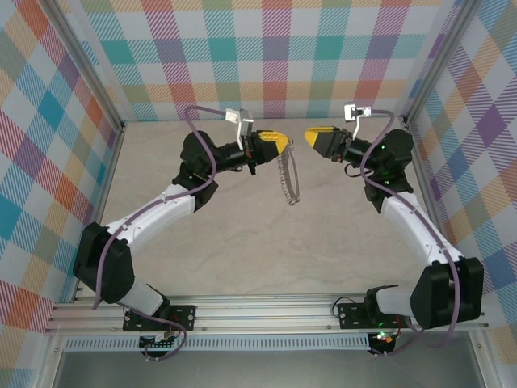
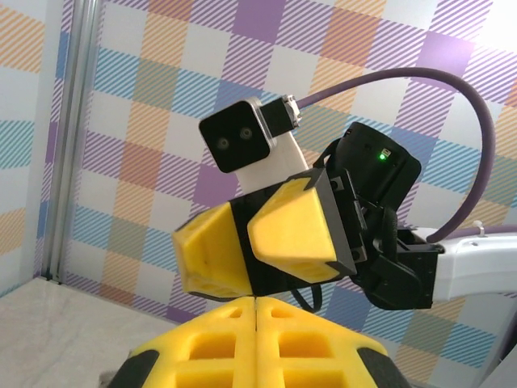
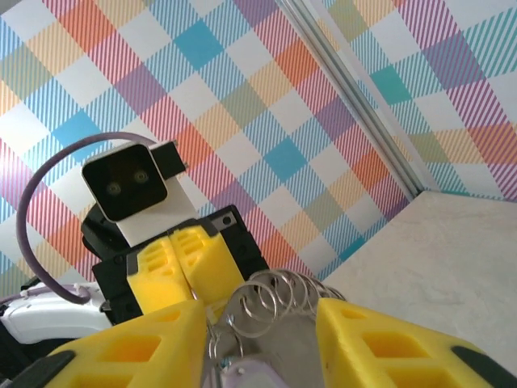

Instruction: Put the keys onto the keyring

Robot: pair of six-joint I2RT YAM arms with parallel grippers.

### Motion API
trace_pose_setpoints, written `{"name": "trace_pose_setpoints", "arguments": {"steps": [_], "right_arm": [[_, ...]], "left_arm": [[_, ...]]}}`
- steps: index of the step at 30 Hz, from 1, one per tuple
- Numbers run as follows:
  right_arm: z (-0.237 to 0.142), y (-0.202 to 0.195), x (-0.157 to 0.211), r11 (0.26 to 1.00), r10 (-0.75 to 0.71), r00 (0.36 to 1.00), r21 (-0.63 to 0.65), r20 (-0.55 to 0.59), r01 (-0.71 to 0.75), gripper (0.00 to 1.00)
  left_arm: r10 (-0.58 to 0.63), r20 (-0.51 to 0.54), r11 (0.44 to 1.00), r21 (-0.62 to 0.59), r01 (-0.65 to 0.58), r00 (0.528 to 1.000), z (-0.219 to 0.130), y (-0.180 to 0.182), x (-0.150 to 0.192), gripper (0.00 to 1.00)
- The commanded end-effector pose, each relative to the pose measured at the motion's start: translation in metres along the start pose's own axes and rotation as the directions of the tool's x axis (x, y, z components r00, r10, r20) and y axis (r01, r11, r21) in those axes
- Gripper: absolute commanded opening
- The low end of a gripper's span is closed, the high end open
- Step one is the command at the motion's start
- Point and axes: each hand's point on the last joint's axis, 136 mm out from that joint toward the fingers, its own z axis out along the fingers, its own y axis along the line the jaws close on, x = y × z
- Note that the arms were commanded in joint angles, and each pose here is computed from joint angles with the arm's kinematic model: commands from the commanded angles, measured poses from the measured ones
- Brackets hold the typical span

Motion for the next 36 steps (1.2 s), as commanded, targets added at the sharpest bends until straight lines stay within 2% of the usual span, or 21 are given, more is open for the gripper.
{"name": "trace_pose_setpoints", "arguments": {"steps": [1, 10, 21, 31, 34, 36], "right_arm": [[0.005, 0.025, -0.020, 0.994, -0.024, 0.998, -0.103, 0.049, 0.029, 0.45], [0.024, 0.028, 0.000, 0.988, -0.004, 1.000, -0.152, -0.005, 0.003, 0.45], [0.027, 0.031, 0.007, 0.987, 0.001, 1.000, -0.163, -0.028, -0.006, 0.29], [0.031, 0.035, 0.015, 0.983, -0.001, 0.998, -0.181, -0.062, -0.010, 0.28], [0.032, 0.034, 0.016, 0.983, 0.001, 0.998, -0.181, -0.064, -0.012, 0.17], [0.032, 0.034, 0.016, 0.984, 0.000, 0.998, -0.177, -0.066, -0.012, 0.03]], "left_arm": [[0.032, 0.086, 0.999, 0.021, -0.034, 0.996, -0.003, -0.008, -0.024, 0.00], [0.033, 0.087, 0.999, 0.016, -0.034, 0.996, -0.004, -0.007, -0.025, 0.00], [0.036, 0.091, 0.999, 0.013, -0.037, 0.995, -0.004, -0.008, -0.027, 0.00], [0.032, 0.093, 0.999, 0.008, -0.033, 0.995, -0.003, -0.005, -0.027, 0.00], [0.029, 0.092, 1.000, 0.007, -0.030, 0.995, -0.003, -0.005, -0.026, 0.00], [0.029, 0.095, 1.000, 0.003, -0.029, 0.995, -0.003, -0.004, -0.026, 0.00]]}}
